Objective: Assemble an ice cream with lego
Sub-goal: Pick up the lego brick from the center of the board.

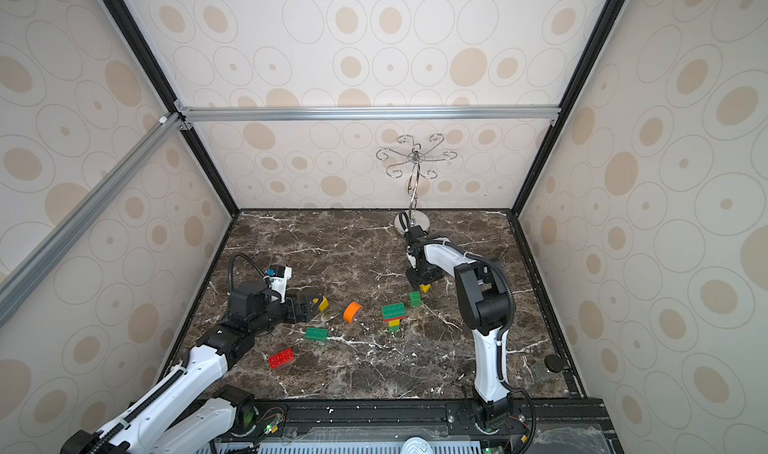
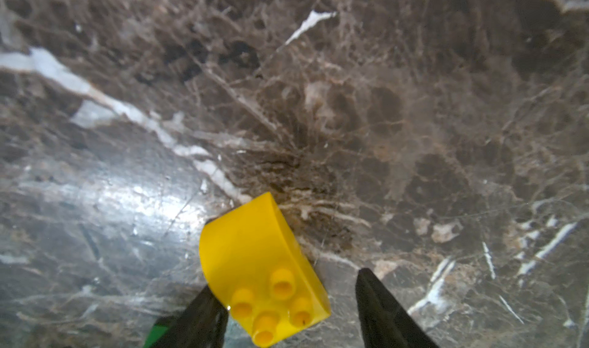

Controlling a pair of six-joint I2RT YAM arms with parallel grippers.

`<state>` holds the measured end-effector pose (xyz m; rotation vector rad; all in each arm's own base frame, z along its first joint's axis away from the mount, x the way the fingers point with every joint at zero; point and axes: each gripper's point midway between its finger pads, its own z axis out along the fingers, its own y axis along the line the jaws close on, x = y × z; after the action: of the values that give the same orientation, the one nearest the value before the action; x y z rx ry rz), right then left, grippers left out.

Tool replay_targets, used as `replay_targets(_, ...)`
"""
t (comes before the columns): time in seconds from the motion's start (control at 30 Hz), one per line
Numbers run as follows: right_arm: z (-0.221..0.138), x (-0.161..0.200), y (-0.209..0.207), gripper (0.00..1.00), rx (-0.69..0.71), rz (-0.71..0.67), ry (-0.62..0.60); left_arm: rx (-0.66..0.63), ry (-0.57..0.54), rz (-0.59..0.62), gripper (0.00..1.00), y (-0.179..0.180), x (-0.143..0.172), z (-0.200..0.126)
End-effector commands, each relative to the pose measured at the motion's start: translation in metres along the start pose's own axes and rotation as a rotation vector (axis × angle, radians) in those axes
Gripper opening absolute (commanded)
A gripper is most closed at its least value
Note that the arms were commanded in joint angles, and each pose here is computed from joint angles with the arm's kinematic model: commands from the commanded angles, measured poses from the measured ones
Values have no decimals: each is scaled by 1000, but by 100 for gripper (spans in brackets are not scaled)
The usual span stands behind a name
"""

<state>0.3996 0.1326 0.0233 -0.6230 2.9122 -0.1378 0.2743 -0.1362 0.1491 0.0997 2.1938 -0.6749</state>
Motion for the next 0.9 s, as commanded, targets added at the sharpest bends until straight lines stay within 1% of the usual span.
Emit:
replay_targets(0.0,3,0,2,62,-7,-14,13,-8,-16,0,100,1,-5,-1)
replay_targets(0.1,3,2,3,58,-13,-14,17,-9,-17,0,100,2,-4,-1)
replay_targets(0.3,-1,1,6,53,-30,-12,4,-9,-17,0,100,2,-4,-1)
replay_targets(0.57,-5,-5,11,54,-82,-27,-25,-11,-20,-1,100,2,-5,-2)
replay_targets(0.87,-8,-6,6,54,-76,-28,-32,-11,-20,1,100,2,-5,-3)
